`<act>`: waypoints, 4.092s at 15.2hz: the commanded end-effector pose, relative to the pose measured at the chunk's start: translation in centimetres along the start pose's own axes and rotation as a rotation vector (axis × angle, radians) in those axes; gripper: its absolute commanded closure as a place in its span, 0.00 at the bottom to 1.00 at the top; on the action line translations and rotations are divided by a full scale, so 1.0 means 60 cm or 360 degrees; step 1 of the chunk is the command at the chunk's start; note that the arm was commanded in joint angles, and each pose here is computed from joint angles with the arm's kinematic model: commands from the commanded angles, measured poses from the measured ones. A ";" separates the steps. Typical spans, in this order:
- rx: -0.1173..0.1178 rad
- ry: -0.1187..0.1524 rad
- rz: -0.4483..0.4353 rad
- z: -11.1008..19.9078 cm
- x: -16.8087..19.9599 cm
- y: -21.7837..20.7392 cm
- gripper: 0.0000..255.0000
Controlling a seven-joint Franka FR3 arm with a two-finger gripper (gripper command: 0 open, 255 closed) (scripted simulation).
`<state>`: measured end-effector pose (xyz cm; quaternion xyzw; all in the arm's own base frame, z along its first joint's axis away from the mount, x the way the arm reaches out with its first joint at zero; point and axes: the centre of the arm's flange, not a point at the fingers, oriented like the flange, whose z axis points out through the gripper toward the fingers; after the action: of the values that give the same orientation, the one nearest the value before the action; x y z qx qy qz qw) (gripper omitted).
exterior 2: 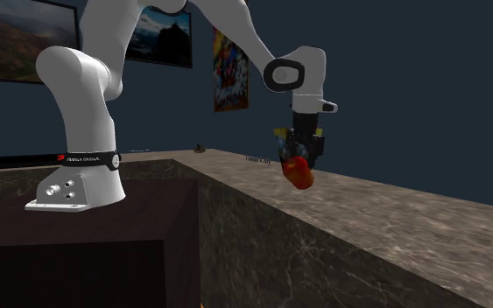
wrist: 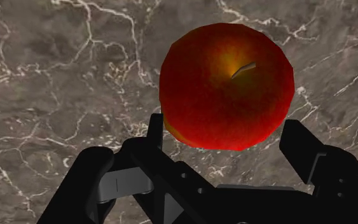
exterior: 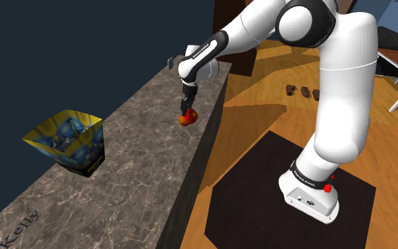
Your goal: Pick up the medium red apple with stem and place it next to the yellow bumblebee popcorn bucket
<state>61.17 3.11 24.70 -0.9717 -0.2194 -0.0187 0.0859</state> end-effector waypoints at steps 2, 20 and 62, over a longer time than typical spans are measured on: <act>0.0000 0.0000 0.0000 -0.027 0.003 -0.005 1.00; 0.0000 0.0000 0.0000 -0.183 0.015 -0.030 1.00; 0.0000 0.0000 0.0000 -0.394 0.167 -0.295 1.00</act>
<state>62.55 17.63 51.60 -0.9715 -0.2202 -0.0183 0.0859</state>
